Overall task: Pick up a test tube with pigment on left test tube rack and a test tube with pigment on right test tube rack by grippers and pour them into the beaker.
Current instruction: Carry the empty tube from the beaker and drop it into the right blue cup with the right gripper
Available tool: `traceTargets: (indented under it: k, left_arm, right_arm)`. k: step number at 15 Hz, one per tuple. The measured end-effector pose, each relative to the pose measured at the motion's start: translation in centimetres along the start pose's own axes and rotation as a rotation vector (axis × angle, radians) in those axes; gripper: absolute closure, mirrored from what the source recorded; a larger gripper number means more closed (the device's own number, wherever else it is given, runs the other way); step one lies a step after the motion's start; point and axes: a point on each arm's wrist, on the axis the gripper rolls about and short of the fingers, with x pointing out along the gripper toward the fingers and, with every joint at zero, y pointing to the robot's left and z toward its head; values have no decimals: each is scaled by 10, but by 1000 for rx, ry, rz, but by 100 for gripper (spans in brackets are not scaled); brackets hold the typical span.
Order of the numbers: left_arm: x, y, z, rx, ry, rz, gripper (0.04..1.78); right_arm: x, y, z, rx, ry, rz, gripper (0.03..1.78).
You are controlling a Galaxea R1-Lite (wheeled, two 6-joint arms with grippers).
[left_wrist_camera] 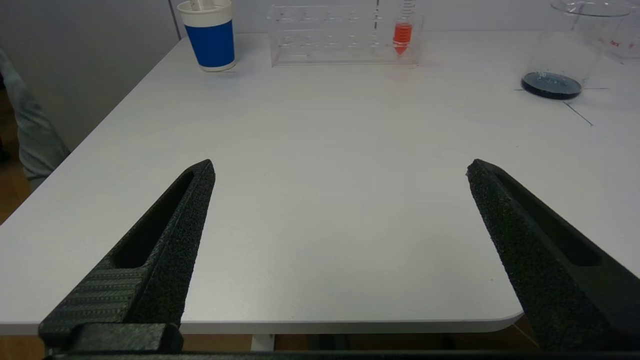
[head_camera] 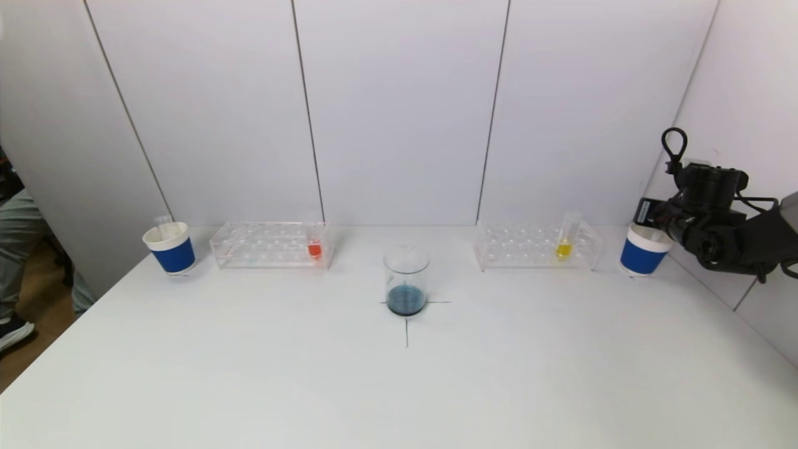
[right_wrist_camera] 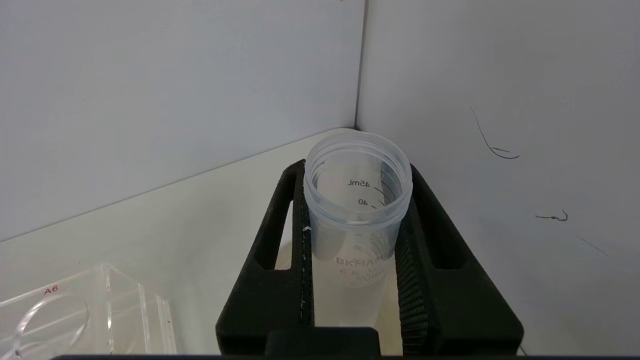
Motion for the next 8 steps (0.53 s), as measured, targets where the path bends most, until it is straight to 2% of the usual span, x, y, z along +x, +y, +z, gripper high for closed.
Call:
traceTargets:
  k: [8]
  left_arm:
    - [0,0,0,0,0,0,6]
  right_arm:
    - [-2,1,1,0,-2,2,129]
